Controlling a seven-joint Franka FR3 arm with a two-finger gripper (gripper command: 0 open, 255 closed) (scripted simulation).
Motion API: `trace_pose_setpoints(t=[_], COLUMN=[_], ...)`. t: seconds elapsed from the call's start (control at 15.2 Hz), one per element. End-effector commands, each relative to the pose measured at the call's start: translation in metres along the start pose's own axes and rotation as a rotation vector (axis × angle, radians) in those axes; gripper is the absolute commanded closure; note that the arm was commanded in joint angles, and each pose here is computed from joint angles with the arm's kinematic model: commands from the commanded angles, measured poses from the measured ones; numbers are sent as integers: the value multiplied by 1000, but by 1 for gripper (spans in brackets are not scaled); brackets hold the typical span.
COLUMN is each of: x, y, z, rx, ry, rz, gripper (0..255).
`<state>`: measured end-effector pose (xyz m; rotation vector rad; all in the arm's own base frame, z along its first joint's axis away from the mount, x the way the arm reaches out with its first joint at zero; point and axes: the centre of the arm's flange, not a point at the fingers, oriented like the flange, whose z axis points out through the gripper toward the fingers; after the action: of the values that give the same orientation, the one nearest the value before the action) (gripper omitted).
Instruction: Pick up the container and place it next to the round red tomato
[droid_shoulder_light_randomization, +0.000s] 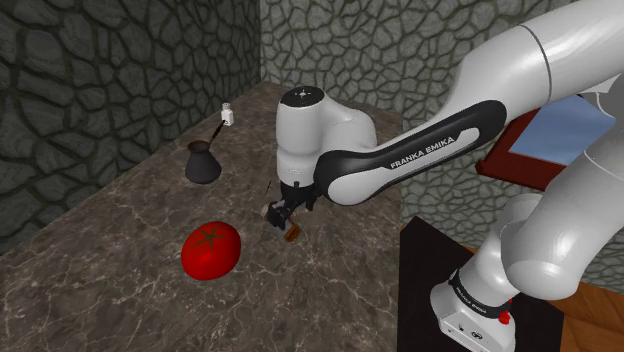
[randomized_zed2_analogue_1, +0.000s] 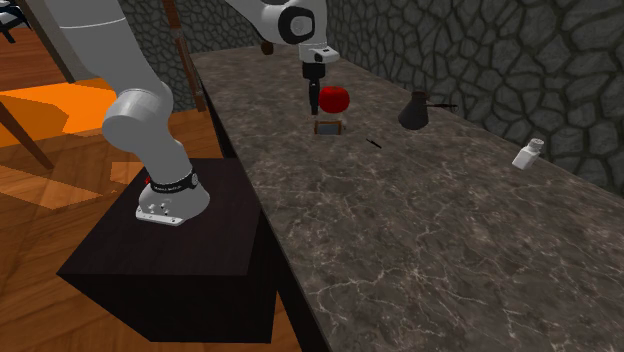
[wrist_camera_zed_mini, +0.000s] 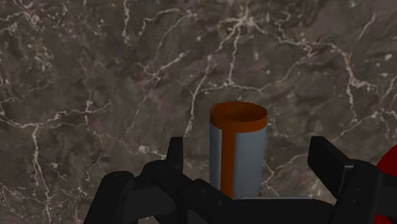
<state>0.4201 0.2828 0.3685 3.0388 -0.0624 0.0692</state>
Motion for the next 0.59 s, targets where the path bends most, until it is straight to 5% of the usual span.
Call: trace_pose_setpoints(t=[0.0,0.33,0.53], x=[0,0,0], y=[0,0,0], z=[0,-50,-50], rx=[0,0,0], ry=[0,0,0], rz=[0,0,0], gripper=[0,0,0])
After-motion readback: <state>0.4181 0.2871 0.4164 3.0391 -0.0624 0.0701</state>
